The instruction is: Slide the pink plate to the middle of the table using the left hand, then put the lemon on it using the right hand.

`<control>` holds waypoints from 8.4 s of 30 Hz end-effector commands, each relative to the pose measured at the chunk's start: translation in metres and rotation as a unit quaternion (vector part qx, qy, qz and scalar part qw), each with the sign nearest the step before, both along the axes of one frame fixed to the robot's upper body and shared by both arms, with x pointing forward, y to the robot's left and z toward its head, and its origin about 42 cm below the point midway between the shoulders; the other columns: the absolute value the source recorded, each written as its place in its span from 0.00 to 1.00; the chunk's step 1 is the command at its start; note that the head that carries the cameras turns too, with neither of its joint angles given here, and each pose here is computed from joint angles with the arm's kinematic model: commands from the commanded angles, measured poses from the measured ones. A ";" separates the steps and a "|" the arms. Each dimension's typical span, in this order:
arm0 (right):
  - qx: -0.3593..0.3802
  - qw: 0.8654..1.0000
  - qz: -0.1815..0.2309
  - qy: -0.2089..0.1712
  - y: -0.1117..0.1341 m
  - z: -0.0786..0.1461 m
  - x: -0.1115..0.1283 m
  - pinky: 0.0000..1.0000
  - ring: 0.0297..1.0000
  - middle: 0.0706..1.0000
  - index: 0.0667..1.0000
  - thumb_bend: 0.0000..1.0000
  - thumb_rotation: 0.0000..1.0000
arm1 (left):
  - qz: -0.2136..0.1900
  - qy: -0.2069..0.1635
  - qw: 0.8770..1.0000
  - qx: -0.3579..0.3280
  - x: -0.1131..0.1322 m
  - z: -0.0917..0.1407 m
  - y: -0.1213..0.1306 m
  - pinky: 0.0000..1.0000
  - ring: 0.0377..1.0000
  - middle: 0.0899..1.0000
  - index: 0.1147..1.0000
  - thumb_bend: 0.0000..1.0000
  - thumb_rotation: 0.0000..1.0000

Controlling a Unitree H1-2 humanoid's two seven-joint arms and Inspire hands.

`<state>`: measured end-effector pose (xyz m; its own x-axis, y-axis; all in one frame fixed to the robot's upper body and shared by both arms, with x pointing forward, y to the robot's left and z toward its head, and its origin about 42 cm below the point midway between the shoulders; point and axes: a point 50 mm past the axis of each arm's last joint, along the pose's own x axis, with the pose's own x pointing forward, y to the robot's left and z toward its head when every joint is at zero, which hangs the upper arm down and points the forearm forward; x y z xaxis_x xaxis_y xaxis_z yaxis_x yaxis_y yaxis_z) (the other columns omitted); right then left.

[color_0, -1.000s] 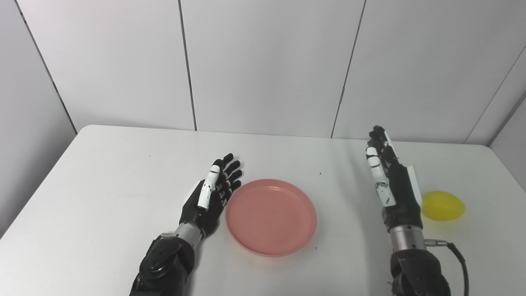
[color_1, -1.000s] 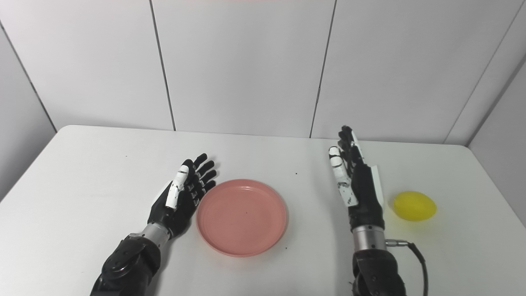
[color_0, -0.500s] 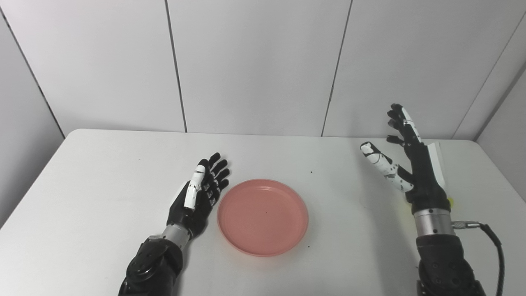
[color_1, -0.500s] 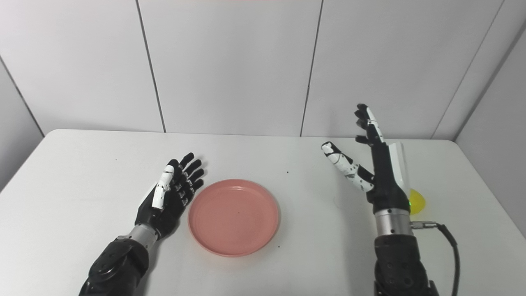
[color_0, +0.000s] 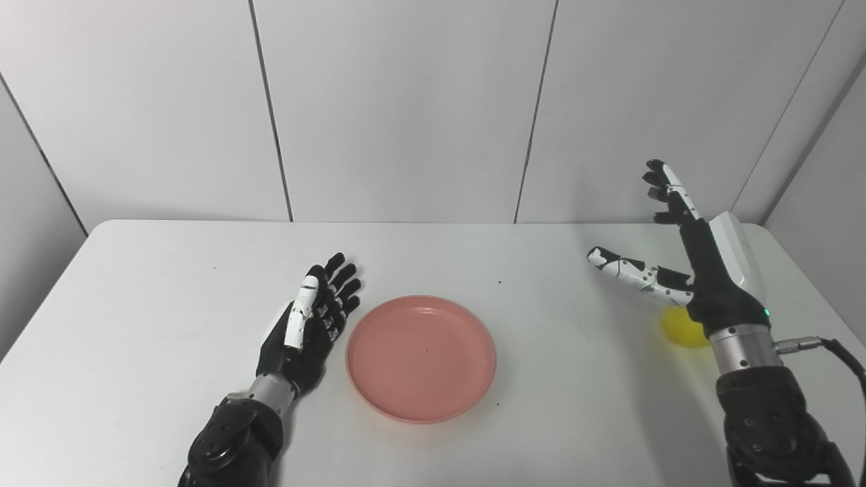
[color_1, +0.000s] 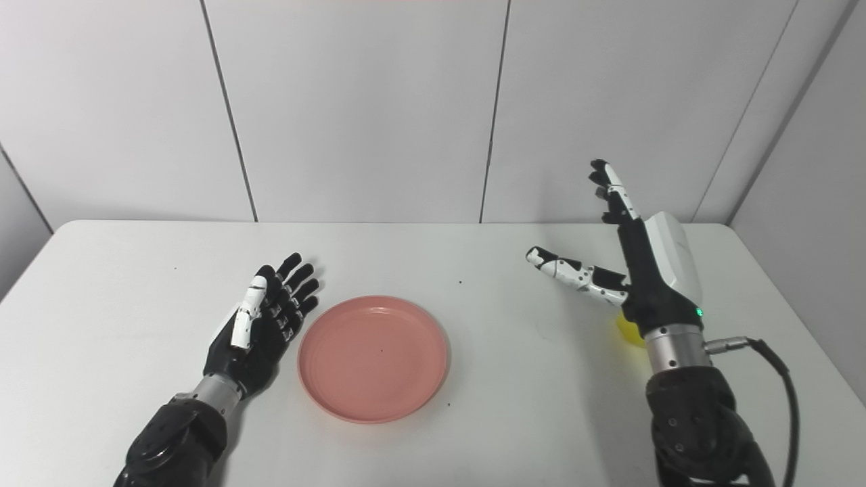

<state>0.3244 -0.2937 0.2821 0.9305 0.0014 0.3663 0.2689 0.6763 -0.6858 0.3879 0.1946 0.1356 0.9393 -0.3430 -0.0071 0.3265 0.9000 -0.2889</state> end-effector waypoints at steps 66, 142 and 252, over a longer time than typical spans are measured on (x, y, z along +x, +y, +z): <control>-0.117 0.964 -0.051 0.232 -0.110 -0.013 0.022 0.86 0.89 0.89 0.90 1.00 0.22 | 0.002 0.024 1.000 0.009 0.004 -0.004 0.032 1.00 0.98 0.98 0.97 0.44 1.00; -0.106 0.968 -0.060 0.219 -0.130 -0.056 0.065 0.40 0.42 0.45 0.51 0.53 0.00 | -0.004 0.028 1.000 0.010 0.000 -0.001 0.033 1.00 0.98 0.98 0.97 0.44 1.00; -0.195 0.950 0.200 0.136 0.208 -0.092 0.089 0.33 0.41 0.48 0.58 0.58 0.08 | 0.055 0.016 0.998 0.001 -0.009 0.009 -0.004 0.98 0.96 0.96 0.96 0.43 1.00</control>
<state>0.4133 -0.0862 0.1877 0.8998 0.4362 0.0051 -0.1866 0.3954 -0.8994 0.3789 0.1937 0.1437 0.9710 -0.2377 -0.0256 0.2197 0.9294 -0.2966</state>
